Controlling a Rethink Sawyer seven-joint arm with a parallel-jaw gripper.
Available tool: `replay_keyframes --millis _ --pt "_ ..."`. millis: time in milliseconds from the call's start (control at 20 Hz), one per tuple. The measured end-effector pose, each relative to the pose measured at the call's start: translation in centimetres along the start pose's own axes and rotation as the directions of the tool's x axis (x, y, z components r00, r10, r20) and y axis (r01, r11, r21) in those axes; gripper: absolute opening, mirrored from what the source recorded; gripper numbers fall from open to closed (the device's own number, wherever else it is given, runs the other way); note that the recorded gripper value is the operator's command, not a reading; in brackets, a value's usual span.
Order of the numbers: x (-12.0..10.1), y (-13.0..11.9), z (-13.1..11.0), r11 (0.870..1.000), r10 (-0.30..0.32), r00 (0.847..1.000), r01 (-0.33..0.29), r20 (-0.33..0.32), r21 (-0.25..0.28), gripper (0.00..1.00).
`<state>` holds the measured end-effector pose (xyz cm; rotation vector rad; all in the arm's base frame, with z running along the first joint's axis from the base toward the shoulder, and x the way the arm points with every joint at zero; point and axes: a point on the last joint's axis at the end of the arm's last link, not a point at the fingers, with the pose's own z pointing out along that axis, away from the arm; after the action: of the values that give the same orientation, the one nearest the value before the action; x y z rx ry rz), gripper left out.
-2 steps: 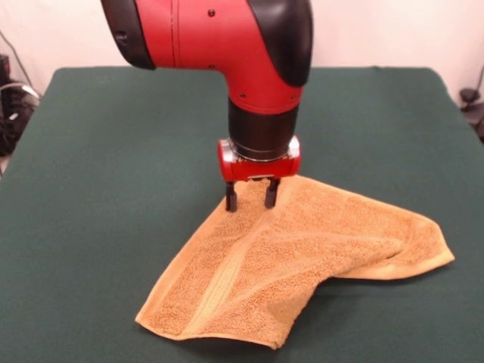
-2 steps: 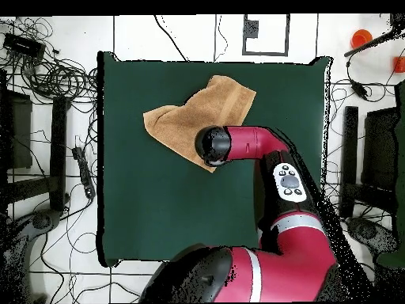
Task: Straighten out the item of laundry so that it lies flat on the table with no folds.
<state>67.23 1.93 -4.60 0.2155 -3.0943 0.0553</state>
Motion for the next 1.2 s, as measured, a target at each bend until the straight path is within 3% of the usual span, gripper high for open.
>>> replay_keyframes --millis 50,1200 --pt "-0.08 -0.04 -0.02 1.0 0.007 1.0 -0.007 0.0 -0.003 0.0" --pt "-0.65 -0.6 -0.08 0.996 0.085 0.996 -0.086 -0.009 -0.025 0.0"
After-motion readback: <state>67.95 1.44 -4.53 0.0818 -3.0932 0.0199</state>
